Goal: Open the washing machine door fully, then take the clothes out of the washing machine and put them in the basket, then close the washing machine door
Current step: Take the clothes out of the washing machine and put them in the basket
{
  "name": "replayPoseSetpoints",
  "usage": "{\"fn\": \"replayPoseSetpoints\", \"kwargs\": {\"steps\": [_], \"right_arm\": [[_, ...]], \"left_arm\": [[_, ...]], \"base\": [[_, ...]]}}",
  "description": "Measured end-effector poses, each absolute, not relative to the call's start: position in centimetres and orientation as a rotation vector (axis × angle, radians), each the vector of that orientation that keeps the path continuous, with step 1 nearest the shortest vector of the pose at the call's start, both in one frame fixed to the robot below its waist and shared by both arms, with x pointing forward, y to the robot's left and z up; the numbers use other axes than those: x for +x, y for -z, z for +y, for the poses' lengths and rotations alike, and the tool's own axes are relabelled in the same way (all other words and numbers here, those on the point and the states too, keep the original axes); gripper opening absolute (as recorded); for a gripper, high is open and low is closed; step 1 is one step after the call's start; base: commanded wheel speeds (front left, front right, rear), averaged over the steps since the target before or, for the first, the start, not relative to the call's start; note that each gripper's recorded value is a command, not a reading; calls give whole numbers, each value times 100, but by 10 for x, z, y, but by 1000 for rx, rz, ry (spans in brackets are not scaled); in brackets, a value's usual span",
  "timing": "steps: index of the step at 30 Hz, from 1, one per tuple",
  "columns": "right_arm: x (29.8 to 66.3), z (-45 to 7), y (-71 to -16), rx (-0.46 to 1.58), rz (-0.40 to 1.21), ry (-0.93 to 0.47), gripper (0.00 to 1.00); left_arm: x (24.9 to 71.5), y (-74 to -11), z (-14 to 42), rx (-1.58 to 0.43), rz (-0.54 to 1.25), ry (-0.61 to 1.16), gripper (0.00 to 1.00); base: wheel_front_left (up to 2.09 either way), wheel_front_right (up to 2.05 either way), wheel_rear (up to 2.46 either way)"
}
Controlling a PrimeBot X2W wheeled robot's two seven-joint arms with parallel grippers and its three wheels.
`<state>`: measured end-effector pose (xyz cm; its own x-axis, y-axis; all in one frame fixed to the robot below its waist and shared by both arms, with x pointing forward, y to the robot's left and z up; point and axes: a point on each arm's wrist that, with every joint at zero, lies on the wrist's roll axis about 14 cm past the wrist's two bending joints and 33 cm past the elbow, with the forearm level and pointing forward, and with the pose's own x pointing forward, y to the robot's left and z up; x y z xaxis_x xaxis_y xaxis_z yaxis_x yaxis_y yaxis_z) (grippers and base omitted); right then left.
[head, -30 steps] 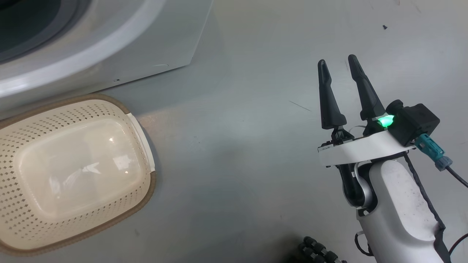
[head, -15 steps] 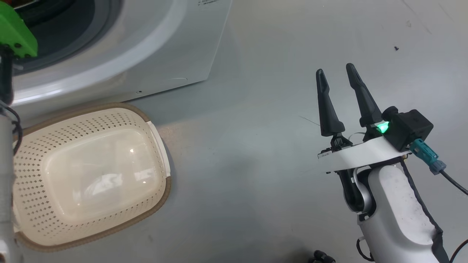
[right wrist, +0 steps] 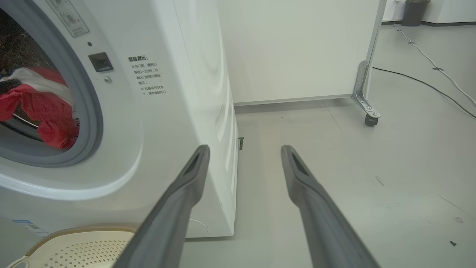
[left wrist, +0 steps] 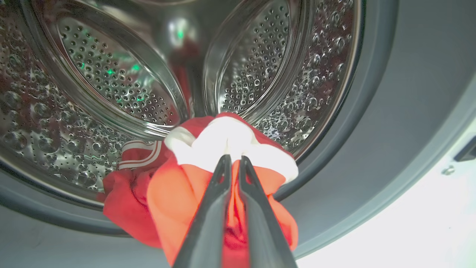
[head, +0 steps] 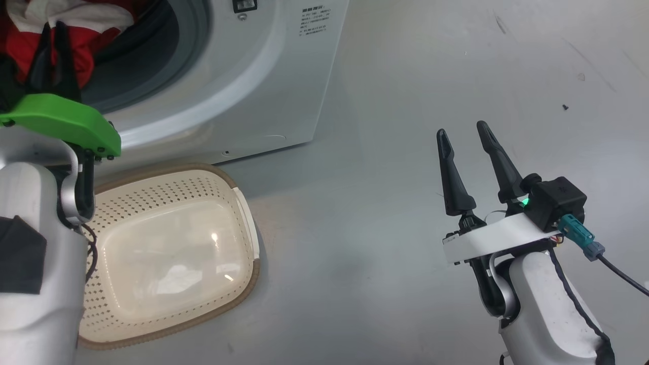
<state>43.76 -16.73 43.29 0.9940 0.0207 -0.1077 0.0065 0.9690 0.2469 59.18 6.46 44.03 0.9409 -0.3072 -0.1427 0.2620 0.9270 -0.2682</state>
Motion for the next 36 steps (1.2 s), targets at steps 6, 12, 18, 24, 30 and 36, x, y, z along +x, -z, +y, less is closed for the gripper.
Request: {"fn": "replayPoseSetpoints", "kwargs": {"steps": [6, 12, 18, 24, 30, 36], "right_arm": [[432, -161, -442, 246, 90, -26, 100], [426, -156, -453, 248, 68, -47, 100], [421, -150, -462, 247, 48, -66, 100], [416, -146, -470, 245, 28, -80, 100], [411, -143, -475, 246, 19, -87, 100], [409, -139, -477, 246, 12, -101, 100]], "left_arm": [[576, -471, 75, -256, 72, 261, 0], [561, -510, 81, -261, -52, 248, 0], [544, -547, 91, -274, -180, 224, 0], [526, -578, 99, -250, -275, 213, 0], [507, -597, 100, -238, -336, 215, 0], [487, -591, 97, -253, -319, 218, 0]], "base": [[0, 0, 0], [0, 0, 0], [0, 0, 0], [0, 0, 0], [0, 0, 0], [0, 0, 0]]}}
